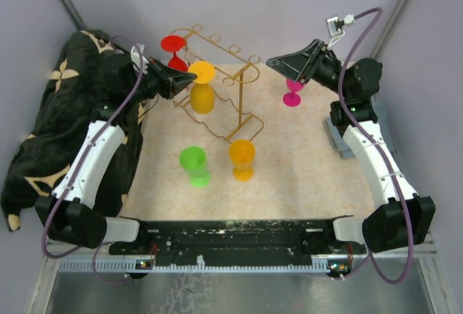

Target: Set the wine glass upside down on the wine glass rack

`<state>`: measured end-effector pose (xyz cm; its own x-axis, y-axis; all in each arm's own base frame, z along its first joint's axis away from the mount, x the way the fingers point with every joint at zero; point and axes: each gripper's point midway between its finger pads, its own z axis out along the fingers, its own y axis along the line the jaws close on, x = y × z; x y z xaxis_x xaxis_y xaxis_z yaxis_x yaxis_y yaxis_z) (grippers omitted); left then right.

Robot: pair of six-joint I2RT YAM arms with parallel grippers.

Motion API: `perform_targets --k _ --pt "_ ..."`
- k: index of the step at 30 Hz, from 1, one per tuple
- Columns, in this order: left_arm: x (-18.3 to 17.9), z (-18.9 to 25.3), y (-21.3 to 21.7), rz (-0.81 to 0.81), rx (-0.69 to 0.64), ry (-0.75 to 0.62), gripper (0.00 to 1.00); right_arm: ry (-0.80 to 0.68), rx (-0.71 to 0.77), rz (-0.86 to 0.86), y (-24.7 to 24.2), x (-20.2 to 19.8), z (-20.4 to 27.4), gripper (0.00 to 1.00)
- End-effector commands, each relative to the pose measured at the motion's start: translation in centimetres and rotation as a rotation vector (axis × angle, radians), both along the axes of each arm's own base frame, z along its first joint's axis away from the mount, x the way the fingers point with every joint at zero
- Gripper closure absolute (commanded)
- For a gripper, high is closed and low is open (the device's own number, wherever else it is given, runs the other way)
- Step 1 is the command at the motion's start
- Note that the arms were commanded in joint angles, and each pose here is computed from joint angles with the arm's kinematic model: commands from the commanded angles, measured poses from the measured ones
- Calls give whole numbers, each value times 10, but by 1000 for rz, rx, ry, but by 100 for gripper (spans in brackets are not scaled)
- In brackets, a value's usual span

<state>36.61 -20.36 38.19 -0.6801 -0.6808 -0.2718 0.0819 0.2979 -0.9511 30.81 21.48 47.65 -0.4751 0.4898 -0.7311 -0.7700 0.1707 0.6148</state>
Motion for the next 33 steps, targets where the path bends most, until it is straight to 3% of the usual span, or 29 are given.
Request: perform_targets --k 1,33 --pt "6 23 -5 2 4 -93 100 -123 10 -23 -6 -16 35 53" --pt "24 22 -28 -21 31 -111 100 -106 -11 -42 -8 -16 26 53"
